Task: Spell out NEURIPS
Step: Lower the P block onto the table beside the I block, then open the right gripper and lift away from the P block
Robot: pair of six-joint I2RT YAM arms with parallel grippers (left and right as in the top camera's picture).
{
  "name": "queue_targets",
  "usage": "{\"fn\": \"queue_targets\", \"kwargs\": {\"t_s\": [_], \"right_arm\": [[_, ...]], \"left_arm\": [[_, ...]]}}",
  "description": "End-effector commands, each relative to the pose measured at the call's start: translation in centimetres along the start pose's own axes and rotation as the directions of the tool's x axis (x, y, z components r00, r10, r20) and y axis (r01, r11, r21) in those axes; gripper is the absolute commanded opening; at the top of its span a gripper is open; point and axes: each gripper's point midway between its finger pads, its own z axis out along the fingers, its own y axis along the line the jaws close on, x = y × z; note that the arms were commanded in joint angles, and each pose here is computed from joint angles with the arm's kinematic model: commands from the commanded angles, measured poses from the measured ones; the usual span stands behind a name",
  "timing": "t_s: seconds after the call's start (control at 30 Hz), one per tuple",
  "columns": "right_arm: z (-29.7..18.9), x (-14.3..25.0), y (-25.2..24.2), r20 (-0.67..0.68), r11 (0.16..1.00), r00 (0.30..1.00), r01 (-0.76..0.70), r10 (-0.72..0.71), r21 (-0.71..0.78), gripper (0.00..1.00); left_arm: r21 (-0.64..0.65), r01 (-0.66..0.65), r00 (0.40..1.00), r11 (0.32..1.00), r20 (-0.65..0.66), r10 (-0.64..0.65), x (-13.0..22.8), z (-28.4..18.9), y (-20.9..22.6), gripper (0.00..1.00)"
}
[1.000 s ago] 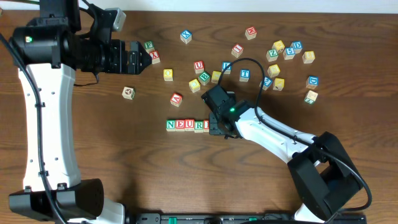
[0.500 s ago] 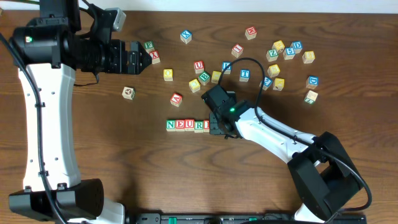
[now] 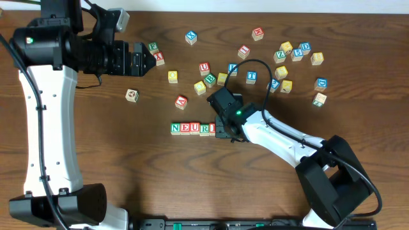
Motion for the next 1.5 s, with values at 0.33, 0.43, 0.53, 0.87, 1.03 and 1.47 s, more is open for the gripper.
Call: {"fn": "queue_targets", "kwargs": {"t_s": [0.33,0.43,0.53,0.87,1.03,1.47], "right_arm": [[0.9,1.0,-0.7,-0.01,1.0,1.0,-0.011,0.012,0.026,0.22],[0.9,1.0,-0.7,-0.009,1.0,1.0,-0.012,0.012,0.026,0.26],[0.9,0.9,-0.6,-0.007,1.0,1.0,-0.012,0.012,0.023,0.41],[0.9,0.6,-0.5,0.003,1.0,1.0,-0.014,0.014,0.017,0.44],[0.7,0.3,-0.3,0.007,1.0,1.0,-0.014,0.014,0.013,0.45],[-3.6,-3.9,0.3,0.061,0.998,0.998,0.024,-0.028,0.062,0.45]], "left_arm": [[0.005,-0.022,1.0,1.0,0.021,0.022,-0.3,-0.7,-0.4,0.98],[0.005,-0.022,1.0,1.0,0.021,0.022,-0.3,-0.7,-0.4,0.98],[0.005,-0.023,1.0,1.0,0.021,0.023,-0.3,-0.7,-0.4,0.98],[0.005,-0.022,1.0,1.0,0.021,0.022,-0.3,-0.7,-0.4,0.98],[0.005,-0.023,1.0,1.0,0.021,0.023,-0.3,-0.7,-0.4,0.98],[0.005,-0.022,1.0,1.0,0.021,0.022,-0.3,-0.7,-0.4,0.98]]}}
